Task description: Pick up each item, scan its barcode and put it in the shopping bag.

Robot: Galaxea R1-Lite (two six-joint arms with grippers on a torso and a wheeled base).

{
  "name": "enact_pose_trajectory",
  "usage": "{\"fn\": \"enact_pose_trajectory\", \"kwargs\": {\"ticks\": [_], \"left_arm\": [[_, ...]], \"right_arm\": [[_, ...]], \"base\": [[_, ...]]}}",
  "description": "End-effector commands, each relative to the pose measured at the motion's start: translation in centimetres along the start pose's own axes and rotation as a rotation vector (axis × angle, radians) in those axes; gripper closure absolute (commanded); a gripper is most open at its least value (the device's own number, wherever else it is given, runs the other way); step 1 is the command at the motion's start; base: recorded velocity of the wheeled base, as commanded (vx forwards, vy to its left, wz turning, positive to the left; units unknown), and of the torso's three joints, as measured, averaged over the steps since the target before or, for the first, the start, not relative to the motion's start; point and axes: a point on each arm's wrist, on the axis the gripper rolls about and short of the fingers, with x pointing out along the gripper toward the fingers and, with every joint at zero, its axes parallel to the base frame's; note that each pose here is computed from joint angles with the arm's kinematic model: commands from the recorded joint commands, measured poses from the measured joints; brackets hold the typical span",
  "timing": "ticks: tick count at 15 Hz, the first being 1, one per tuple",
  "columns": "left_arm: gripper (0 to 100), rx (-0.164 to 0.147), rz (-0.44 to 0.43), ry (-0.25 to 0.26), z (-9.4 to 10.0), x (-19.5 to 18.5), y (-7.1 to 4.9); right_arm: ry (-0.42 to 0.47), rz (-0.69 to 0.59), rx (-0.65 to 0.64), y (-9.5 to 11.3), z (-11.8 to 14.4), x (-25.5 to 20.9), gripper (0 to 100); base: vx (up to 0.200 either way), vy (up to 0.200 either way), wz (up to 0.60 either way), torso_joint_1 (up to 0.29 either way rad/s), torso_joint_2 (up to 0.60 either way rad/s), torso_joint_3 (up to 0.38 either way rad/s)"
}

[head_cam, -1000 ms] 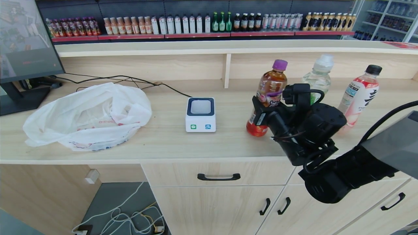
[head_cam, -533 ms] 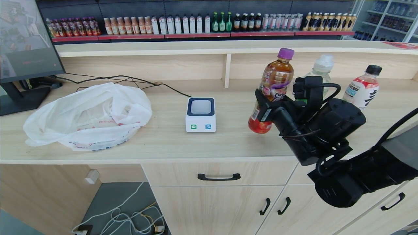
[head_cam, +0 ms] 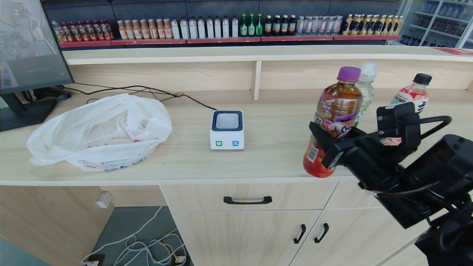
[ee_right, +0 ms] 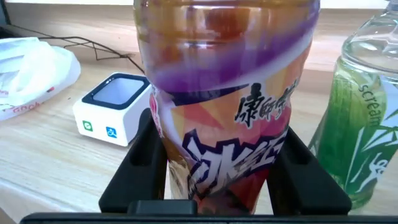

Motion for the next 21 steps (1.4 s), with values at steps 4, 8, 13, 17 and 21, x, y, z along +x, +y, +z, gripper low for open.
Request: {"fn": "enact_pose_trajectory", "kwargs": {"ticks": [4, 8, 13, 17, 21], "left_arm": [[0, 0.000, 0.000, 0.000, 0.0, 0.0, 0.0], [0, 0.000, 0.000, 0.000, 0.0, 0.0, 0.0], [0, 0.000, 0.000, 0.000, 0.0, 0.0, 0.0], [0, 0.000, 0.000, 0.000, 0.0, 0.0, 0.0], [0, 0.000, 0.000, 0.000, 0.0, 0.0, 0.0]], "right_arm": [[0.017, 0.059, -0.046, -1.0, 1.6, -5.6, 100], [0.025, 0.092, -0.048, -0.9, 2.4, -7.9, 100], [-0.002, 0.181, 0.055, 1.3, 4.2, -7.4, 100], [-0.053, 0.173, 0.265, 1.7, 5.6, -5.6, 100], [-0.072, 0.197, 0.464, 1.7, 6.5, -5.0, 100]], "base": [[0.000, 0.000, 0.00, 0.000, 0.00, 0.000], [0.000, 0.000, 0.00, 0.000, 0.00, 0.000], [0.000, 0.000, 0.00, 0.000, 0.00, 0.000], [0.000, 0.000, 0.00, 0.000, 0.00, 0.000], [0.000, 0.000, 0.00, 0.000, 0.00, 0.000]]}}
